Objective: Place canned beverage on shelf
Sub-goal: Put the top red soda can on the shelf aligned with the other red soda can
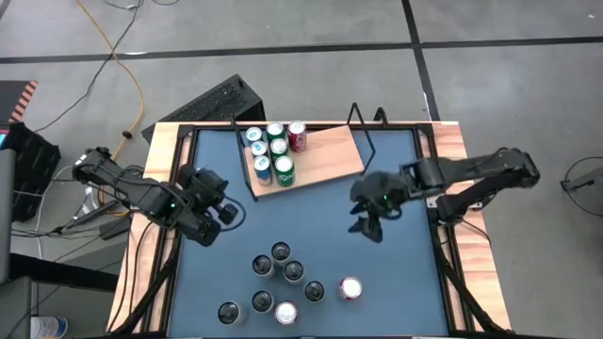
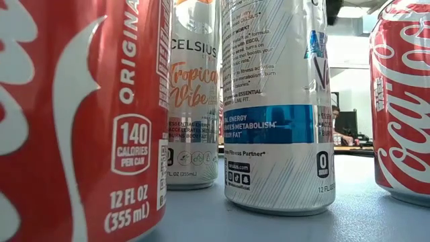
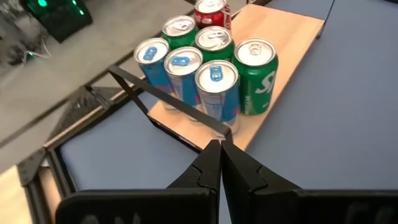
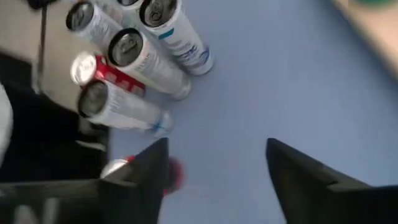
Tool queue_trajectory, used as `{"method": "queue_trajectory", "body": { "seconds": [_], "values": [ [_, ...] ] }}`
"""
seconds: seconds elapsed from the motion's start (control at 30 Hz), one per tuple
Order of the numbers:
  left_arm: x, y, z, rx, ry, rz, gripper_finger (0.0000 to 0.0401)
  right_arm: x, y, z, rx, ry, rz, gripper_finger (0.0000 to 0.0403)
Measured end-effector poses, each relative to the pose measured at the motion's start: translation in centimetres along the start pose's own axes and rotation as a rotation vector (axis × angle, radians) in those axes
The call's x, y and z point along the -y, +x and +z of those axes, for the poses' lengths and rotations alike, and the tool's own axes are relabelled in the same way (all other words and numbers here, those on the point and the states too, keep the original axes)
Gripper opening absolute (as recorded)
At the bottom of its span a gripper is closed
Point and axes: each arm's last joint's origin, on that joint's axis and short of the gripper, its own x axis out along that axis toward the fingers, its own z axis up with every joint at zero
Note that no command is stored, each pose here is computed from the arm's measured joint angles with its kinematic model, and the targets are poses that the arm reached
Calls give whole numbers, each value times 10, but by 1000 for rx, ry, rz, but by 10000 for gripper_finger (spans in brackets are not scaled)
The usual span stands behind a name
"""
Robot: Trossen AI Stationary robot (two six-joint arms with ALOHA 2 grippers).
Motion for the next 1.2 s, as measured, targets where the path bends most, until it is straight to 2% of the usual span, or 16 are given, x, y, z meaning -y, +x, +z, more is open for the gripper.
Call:
{"method": "queue_trajectory", "body": {
  "seconds": [0.07,0.17,0.43,0.53,0.7,0.9,1.07,1.2],
  "values": [
    [0,-2,-2,13,21,4,0,-13,5,-7,-30,136,10,278],
    [-2,-5,-4,37,54,17,0,-31,16,-19,-113,273,23,289],
    [-4,-9,-6,67,113,35,0,-56,52,-42,-321,466,-6,286],
    [-4,-9,-7,67,115,35,0,-60,65,-46,-357,519,-61,286],
    [-4,-9,-7,70,112,37,0,-62,72,-52,-372,486,-195,286],
    [-4,-9,-7,76,102,39,0,-62,75,-53,-373,506,-226,286],
    [-3,-9,-7,61,-23,20,0,-55,82,-48,-392,352,-210,286],
    [1,-5,-5,58,-94,19,0,-44,85,-42,-396,319,-223,285]
  ]
}}
